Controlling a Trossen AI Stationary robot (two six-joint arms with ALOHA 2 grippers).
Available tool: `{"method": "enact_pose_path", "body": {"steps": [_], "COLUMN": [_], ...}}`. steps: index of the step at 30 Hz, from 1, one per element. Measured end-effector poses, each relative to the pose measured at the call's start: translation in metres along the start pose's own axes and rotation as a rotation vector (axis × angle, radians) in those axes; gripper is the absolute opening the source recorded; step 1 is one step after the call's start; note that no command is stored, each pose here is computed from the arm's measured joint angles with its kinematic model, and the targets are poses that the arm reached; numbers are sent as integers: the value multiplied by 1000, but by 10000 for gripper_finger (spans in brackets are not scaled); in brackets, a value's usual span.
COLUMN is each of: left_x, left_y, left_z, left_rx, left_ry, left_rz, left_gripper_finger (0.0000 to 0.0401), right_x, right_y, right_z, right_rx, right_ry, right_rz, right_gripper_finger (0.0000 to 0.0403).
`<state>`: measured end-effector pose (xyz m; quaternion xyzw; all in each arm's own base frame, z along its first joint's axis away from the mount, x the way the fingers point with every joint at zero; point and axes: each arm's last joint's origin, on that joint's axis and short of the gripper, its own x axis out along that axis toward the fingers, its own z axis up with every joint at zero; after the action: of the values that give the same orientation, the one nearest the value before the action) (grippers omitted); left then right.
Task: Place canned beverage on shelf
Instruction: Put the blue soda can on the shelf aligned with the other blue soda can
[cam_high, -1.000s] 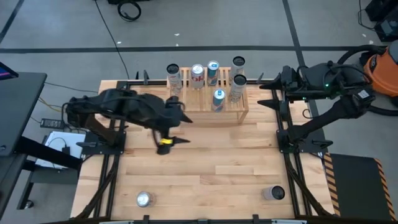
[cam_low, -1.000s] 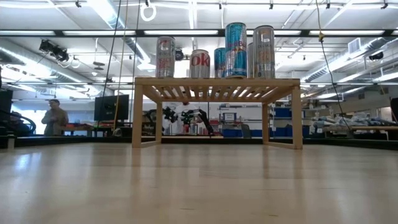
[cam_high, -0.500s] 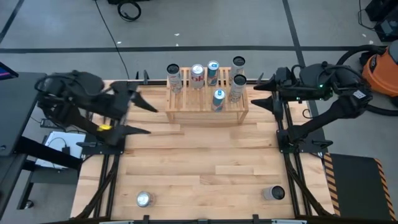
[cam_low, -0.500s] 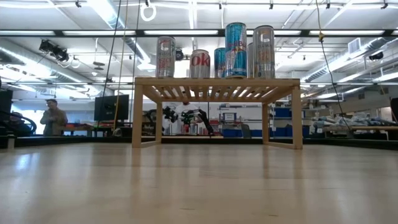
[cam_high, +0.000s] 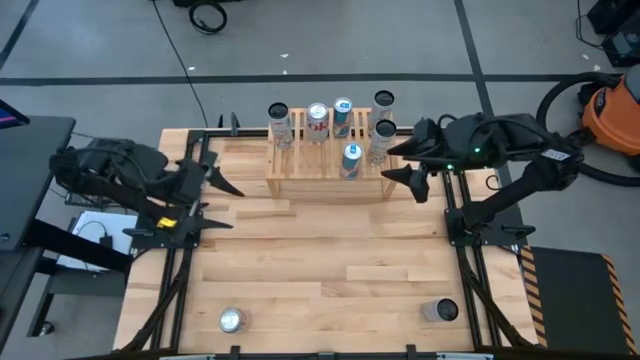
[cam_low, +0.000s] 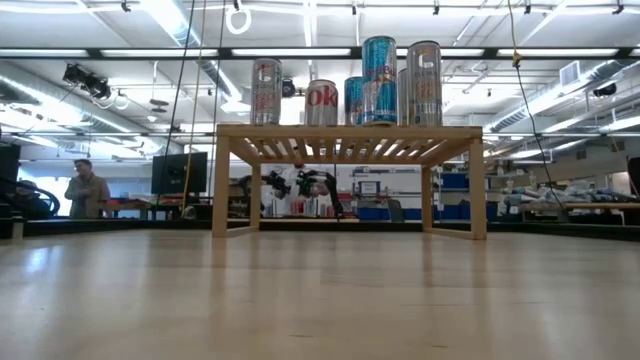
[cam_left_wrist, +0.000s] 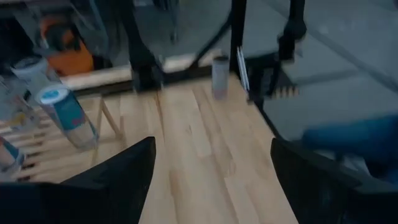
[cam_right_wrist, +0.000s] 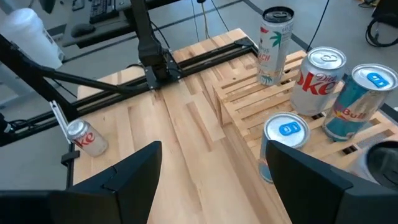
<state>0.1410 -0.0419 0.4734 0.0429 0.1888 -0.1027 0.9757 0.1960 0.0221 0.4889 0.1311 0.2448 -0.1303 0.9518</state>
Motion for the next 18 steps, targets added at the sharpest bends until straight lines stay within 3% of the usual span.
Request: {"method": "enact_pose_path", "body": {"steps": [6, 11, 18], "left_x": [2, 30, 73], "left_y": [3, 3, 7], "left_z": [-40, -61, -79], "left_rx": [-87, -97, -102], "left_ry": [-146, -156, -300], "left_rz": [58, 90, 136], "left_gripper_finger": [321, 321, 321], "right_x": [7, 7, 7], "right_y": [6, 6, 6], "right_z": [5, 5, 5], "right_rx": [11, 34, 52], "right_ry": [-30, -36, -34], "right_rz": [25, 29, 29], "right_gripper_finger": [296, 296, 296]}}
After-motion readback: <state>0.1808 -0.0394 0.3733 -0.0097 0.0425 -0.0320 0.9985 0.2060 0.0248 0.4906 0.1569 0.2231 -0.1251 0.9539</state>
